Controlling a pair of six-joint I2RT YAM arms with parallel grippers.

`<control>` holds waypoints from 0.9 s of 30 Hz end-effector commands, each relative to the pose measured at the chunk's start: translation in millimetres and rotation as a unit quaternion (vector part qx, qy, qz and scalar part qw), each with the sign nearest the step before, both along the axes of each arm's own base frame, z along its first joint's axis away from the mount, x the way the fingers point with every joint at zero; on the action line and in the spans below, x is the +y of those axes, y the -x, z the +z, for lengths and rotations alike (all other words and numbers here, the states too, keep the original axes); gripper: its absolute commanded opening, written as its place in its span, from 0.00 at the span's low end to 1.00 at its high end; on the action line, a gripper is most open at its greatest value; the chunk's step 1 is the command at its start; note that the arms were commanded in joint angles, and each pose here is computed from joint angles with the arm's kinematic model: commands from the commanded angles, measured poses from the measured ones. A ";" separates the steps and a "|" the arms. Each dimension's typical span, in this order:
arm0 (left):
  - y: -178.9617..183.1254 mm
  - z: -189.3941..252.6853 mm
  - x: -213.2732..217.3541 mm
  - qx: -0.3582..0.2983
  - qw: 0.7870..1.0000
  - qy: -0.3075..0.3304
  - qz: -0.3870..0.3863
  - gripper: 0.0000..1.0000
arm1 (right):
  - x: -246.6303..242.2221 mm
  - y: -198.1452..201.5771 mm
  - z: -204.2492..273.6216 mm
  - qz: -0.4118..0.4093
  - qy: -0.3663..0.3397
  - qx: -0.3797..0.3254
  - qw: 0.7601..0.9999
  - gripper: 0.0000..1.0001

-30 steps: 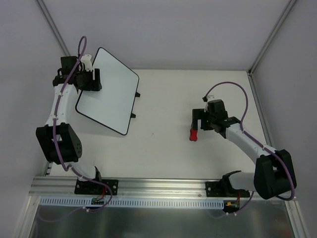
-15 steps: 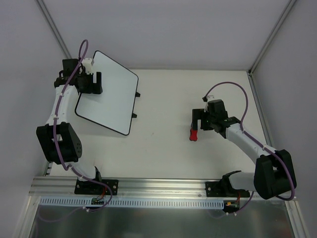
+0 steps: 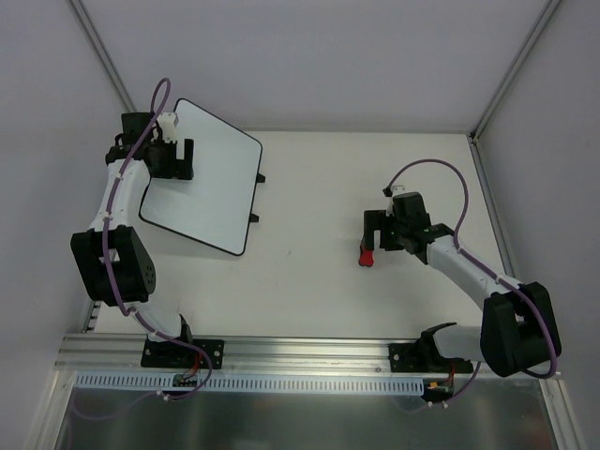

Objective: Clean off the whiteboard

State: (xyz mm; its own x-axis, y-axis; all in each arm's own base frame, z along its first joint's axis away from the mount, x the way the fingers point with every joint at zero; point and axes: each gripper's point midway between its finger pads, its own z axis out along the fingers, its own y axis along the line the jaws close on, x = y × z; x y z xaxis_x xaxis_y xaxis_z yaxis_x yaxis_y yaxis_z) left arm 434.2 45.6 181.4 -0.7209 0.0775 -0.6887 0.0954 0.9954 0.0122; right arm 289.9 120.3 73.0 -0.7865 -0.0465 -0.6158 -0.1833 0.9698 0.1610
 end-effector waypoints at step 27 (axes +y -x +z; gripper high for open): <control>-2.2 23.4 17.9 -0.035 0.995 -0.015 0.093 0.99 | -3.8 1.8 8.9 -0.014 -0.012 -0.025 1.000 0.99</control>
